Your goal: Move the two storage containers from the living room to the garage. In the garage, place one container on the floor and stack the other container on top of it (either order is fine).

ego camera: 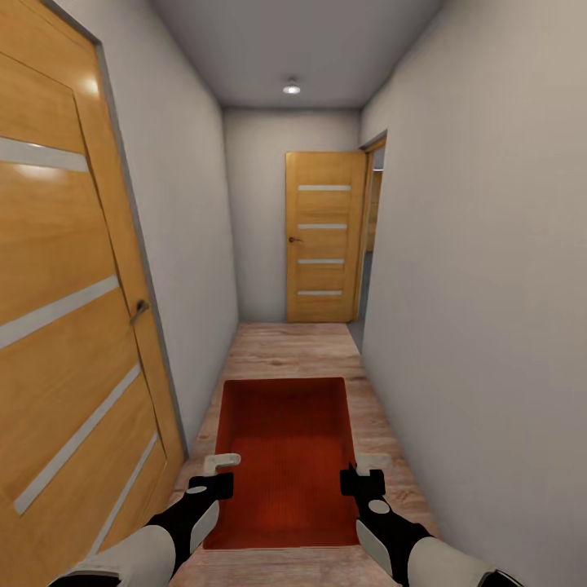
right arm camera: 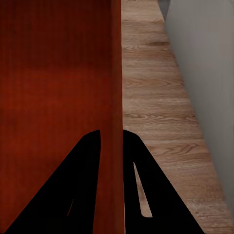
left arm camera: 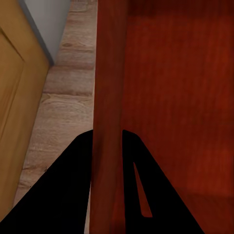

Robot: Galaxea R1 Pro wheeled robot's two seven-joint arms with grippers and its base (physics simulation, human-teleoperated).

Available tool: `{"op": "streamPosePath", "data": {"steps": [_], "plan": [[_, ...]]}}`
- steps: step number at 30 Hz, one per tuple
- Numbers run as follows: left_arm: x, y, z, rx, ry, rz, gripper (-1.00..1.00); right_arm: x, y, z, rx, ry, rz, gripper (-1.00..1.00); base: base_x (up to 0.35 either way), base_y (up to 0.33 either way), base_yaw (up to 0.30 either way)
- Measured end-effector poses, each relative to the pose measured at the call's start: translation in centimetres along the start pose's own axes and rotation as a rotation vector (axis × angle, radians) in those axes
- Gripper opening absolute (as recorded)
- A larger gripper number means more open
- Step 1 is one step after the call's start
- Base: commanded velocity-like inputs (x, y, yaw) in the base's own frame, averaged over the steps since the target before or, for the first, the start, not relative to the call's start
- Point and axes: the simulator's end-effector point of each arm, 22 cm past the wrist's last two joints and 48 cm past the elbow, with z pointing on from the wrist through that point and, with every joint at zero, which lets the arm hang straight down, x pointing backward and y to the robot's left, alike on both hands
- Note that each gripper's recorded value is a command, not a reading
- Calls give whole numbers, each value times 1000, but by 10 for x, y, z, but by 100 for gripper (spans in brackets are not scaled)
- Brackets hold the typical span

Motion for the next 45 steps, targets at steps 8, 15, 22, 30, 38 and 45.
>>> {"op": "streamPosePath", "data": {"steps": [8, 15, 22, 30, 38, 45], "plan": [[0, 0, 0, 0, 0, 0, -100, 0, 0, 0, 0, 0, 0, -100, 325, 0, 0], [0, 0, 0, 0, 0, 0, -100, 0, 0, 0, 0, 0, 0, -100, 325, 0, 0], [0, 0, 0, 0, 0, -1, -100, 0, 0, 0, 0, 0, -1, -100, 325, 0, 0], [-1, 0, 0, 0, -2, 1, -100, -1, 0, 0, 0, -2, 1, -100, 325, 0, 3], [0, 0, 0, 0, 0, 0, -100, 0, 0, 0, -1, 0, 0, -100, 325, 0, 95], [-1, 0, 0, 0, -1, 1, -100, 0, 0, 0, 0, -1, 3, -100, 325, 0, 3]]}}
